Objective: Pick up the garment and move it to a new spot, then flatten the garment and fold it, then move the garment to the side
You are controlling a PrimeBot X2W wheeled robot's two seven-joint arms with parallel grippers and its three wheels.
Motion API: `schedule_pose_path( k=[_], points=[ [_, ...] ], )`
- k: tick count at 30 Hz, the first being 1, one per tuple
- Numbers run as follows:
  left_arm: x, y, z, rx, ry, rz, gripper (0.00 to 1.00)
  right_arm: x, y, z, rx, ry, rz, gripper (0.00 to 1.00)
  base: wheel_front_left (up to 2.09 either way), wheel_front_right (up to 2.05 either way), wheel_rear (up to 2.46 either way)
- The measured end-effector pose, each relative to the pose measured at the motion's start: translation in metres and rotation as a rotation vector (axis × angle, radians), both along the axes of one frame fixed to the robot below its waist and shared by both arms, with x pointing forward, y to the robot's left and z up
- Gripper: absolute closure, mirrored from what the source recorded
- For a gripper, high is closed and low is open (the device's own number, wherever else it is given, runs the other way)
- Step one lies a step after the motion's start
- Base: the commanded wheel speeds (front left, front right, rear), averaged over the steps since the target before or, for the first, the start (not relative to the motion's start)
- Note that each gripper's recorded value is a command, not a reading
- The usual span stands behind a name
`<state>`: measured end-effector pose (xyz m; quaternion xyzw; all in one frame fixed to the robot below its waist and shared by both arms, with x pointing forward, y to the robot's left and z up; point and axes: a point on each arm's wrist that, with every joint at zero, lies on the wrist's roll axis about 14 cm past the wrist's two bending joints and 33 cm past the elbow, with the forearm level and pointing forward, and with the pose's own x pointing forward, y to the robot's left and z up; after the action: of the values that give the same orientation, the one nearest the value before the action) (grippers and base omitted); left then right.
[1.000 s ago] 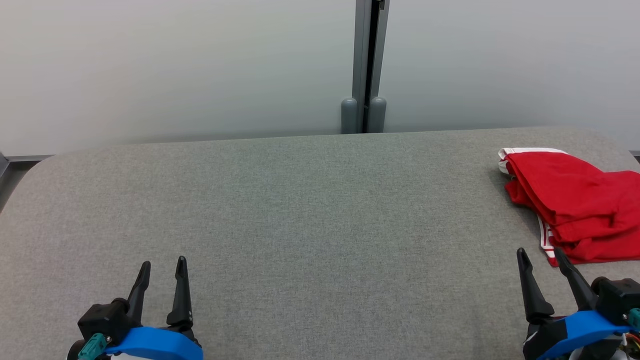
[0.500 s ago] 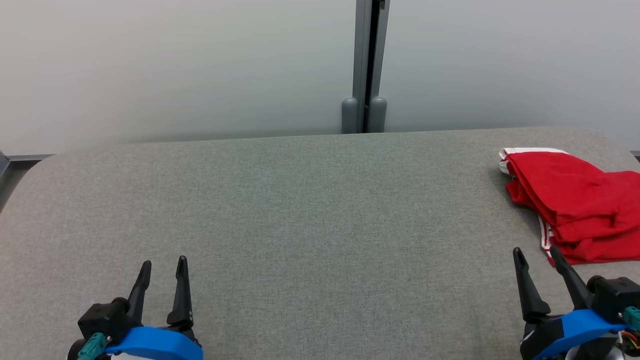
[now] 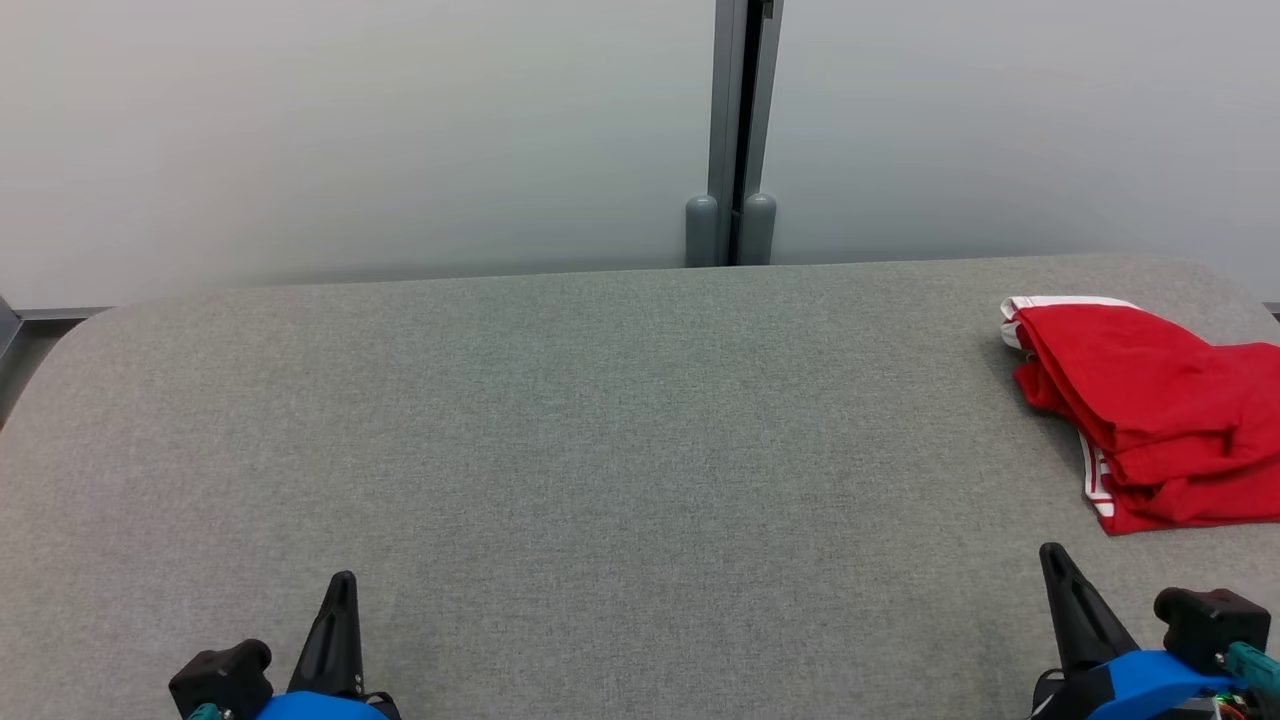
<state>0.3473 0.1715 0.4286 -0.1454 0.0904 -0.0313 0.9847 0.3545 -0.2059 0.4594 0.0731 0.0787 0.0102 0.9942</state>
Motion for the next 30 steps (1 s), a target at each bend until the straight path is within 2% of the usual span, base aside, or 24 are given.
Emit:
schedule_pose_path(
  k=[19,30],
  points=[
    [0.008,0.011,0.008,-0.307,0.028,0.122,1.0,0.003,-0.002,0.002,0.356,0.005,-0.087,1.0,0.0,0.0,0.0],
    [0.014,0.017,0.017,-0.455,0.019,0.165,1.0,0.008,-0.002,0.008,0.517,-0.008,-0.115,1.0,0.0,0.0,0.0]
  ],
)
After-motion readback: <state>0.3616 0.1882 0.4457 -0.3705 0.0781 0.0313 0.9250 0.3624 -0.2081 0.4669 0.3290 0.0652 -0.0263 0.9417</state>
